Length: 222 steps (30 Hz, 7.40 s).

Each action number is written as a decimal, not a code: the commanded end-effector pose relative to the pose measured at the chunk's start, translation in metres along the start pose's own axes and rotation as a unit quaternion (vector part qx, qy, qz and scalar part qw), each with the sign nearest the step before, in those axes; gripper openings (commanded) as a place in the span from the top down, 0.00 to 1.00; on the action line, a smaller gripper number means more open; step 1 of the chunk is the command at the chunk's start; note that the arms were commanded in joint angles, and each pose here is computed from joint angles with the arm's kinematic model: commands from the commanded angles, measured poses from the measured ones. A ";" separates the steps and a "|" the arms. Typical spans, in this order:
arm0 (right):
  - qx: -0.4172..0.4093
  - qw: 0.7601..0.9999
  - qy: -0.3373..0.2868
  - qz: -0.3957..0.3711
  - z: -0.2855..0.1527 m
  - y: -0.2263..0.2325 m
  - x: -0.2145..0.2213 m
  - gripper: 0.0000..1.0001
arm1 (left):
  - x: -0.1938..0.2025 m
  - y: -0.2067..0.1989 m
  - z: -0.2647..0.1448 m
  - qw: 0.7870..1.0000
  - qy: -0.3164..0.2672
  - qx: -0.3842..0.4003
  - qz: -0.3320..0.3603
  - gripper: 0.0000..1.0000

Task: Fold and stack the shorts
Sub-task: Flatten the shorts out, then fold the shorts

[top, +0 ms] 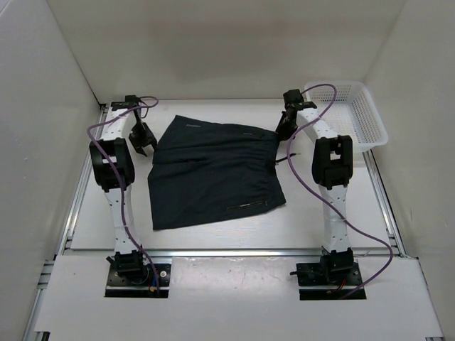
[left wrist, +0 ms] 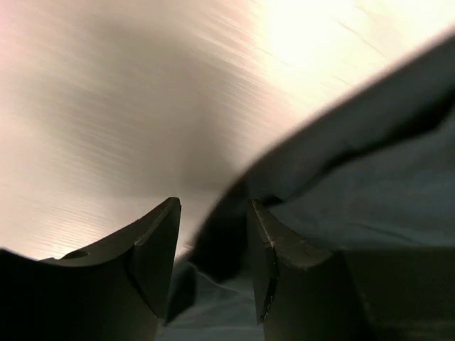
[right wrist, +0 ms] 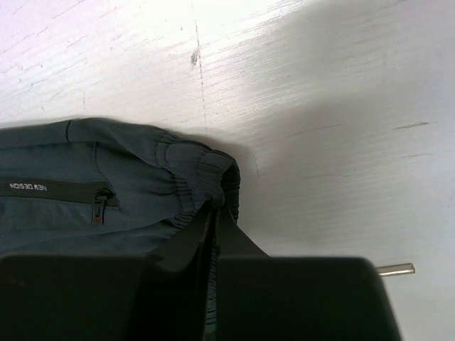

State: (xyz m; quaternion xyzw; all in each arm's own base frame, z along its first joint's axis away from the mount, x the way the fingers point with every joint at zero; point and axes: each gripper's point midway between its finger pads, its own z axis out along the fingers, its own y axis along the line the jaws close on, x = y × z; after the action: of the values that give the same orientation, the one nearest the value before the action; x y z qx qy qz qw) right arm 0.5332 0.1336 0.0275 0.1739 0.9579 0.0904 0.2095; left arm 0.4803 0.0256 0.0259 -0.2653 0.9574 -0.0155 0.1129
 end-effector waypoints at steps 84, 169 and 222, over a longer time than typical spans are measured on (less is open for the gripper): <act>-0.031 0.999 -0.020 0.028 -0.232 -0.107 0.203 0.99 | 0.167 -0.001 -0.211 0.993 -0.103 0.032 -0.038 0.90; 0.017 0.996 0.084 0.032 -0.154 -0.135 0.205 0.15 | 0.206 0.037 -0.086 0.998 0.045 0.051 0.001 0.62; 0.003 0.987 -0.054 -0.153 -0.208 -0.026 0.116 1.00 | 0.195 0.004 -0.018 0.995 0.092 0.038 0.016 0.52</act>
State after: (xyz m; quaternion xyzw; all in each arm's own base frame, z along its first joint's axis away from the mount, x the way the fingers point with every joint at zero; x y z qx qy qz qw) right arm 0.3364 0.1248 0.1350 0.0551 0.9650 0.0669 0.2475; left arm 0.3148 -0.0634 0.0122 -0.2450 0.9664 -0.0656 0.0416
